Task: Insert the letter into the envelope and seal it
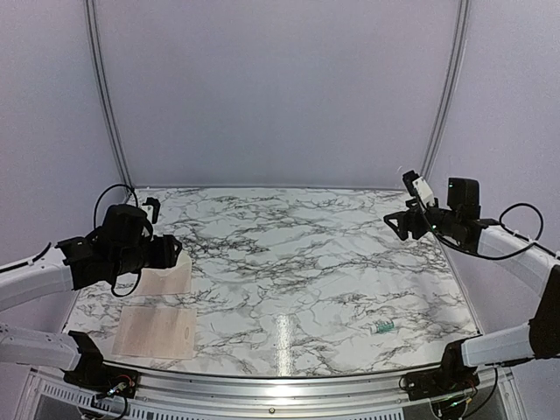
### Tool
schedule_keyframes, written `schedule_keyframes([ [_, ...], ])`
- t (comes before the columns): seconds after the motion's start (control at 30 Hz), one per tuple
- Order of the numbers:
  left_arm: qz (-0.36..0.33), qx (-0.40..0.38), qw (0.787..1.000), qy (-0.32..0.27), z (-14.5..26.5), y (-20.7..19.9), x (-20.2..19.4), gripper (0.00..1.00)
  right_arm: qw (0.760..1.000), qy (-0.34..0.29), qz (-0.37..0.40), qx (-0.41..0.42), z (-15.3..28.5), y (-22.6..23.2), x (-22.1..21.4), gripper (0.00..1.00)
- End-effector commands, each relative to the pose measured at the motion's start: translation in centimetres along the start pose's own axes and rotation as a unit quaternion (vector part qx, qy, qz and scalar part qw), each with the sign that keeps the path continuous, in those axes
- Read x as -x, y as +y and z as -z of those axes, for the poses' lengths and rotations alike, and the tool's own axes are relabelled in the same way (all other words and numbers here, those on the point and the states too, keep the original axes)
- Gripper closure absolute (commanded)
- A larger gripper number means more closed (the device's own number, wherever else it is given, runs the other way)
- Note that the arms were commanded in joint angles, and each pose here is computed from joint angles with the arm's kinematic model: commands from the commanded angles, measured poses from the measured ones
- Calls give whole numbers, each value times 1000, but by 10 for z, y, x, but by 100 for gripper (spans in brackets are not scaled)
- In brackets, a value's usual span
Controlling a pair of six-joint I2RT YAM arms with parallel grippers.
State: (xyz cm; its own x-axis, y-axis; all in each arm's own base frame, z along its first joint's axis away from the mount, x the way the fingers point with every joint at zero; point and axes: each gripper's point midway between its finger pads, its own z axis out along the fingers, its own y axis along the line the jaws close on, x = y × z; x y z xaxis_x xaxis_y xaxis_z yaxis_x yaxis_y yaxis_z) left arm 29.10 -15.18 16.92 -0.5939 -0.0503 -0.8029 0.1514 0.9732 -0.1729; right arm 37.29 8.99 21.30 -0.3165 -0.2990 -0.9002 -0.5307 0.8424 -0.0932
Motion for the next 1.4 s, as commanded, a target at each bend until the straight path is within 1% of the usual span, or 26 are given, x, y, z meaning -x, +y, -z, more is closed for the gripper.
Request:
schedule_keyframes([
  [0.0,23,41,998,49,-5,5,-35,36,996,-26,31,79,5,28,5,11],
  [0.1,41,45,996,69,-10,3,-47,36,993,-13,35,112,-2,40,1,17],
  [0.17,53,46,994,79,-12,2,-53,36,990,7,40,135,-10,52,-6,22],
  [0.23,49,47,993,91,-13,1,-62,36,985,26,57,161,-17,68,-11,27],
  [0.3,36,29,993,110,-12,-4,-73,40,979,35,72,187,-21,84,-13,30],
  [0.4,12,1,987,161,-7,-11,-100,40,973,43,84,211,-25,100,-17,31],
  [0.5,-15,-9,977,214,2,-15,-133,39,968,48,93,227,-26,111,-20,31],
  [0.57,-28,-16,973,230,9,-20,-148,37,966,51,95,235,-27,116,-22,31],
  [0.6,-31,-18,971,235,11,-22,-153,34,965,52,94,238,-27,118,-22,31],
  [0.77,-27,-7,971,236,17,-25,-166,33,963,51,87,249,-27,121,-21,32],
  [0.87,-21,5,968,249,16,-26,-177,33,963,50,86,250,-26,122,-20,32],
  [0.9,-24,12,967,255,14,-26,-182,31,963,49,86,251,-25,122,-19,32],
  [0.97,-37,30,967,251,11,-25,-184,21,963,48,85,253,-25,123,-19,32],
  [1.0,-42,36,968,243,10,-26,-182,19,962,48,85,254,-25,123,-19,32],
  [1.13,-46,59,968,239,2,-28,-185,17,962,49,82,256,-25,124,-19,32],
  [1.23,-41,51,967,245,-2,-36,-190,17,961,49,79,260,-24,125,-20,32],
  [1.37,-31,4,967,253,-9,-63,-198,17,961,49,78,262,-25,126,-19,32],
])
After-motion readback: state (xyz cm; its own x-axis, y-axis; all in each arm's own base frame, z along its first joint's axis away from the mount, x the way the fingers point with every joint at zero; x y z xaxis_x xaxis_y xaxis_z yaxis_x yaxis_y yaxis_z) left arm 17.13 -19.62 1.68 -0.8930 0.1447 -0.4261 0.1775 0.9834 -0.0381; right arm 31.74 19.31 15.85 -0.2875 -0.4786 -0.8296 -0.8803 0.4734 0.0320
